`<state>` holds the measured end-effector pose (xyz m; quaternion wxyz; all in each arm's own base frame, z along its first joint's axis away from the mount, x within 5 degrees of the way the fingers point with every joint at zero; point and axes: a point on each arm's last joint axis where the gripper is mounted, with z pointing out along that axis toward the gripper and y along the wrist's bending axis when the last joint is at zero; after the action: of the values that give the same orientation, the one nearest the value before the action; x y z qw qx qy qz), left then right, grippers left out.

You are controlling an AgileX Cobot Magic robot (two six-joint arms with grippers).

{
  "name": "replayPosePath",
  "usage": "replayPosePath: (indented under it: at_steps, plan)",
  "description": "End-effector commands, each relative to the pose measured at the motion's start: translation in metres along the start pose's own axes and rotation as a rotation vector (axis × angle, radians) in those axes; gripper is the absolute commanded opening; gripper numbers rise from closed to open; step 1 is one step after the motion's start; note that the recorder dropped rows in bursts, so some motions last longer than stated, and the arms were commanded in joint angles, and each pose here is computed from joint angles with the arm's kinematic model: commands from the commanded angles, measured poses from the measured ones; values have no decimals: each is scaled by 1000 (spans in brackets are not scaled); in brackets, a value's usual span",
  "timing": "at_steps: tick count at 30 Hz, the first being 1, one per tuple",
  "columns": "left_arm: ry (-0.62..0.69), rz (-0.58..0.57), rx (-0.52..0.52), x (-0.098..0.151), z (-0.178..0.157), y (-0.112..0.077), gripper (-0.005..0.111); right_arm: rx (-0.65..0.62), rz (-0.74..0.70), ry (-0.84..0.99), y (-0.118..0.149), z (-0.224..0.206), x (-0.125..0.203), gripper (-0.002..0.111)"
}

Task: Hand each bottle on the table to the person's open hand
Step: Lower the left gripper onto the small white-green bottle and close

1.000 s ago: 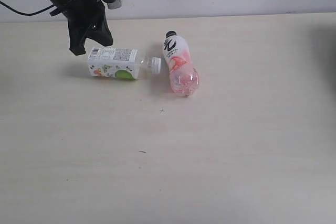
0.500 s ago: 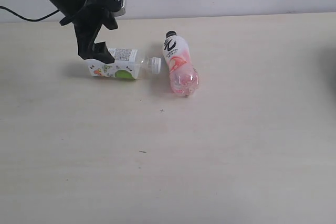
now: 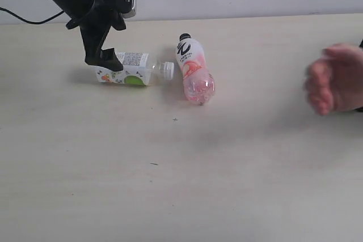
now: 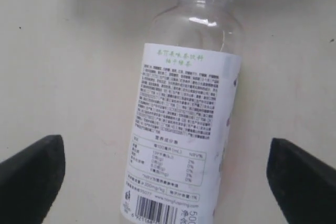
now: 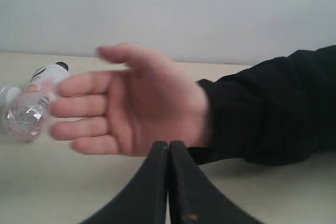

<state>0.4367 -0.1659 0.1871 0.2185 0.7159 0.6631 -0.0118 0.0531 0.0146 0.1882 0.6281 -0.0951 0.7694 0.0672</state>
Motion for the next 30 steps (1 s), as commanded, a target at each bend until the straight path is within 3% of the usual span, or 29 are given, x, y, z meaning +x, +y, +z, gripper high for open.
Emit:
replayPosePath:
  at_steps: [1, 18, 21, 25, 30]
  plan:
    - [32, 0, 31, 6, 15, -3, 105, 6, -2, -8, 0, 0, 1, 0]
    - [74, 4, 57, 21, 56, -8, 105, 6, -2, -8, 0, 0, 1, 0]
    - [74, 4, 57, 21, 56, -8, 99, 6, -2, -8, 0, 0, 1, 0]
    - [75, -14, 65, 21, 55, -9, 69, 6, -2, -8, 0, 0, 1, 0]
    - [75, -18, 70, 20, 52, -9, 15, 6, -2, -8, 0, 0, 1, 0]
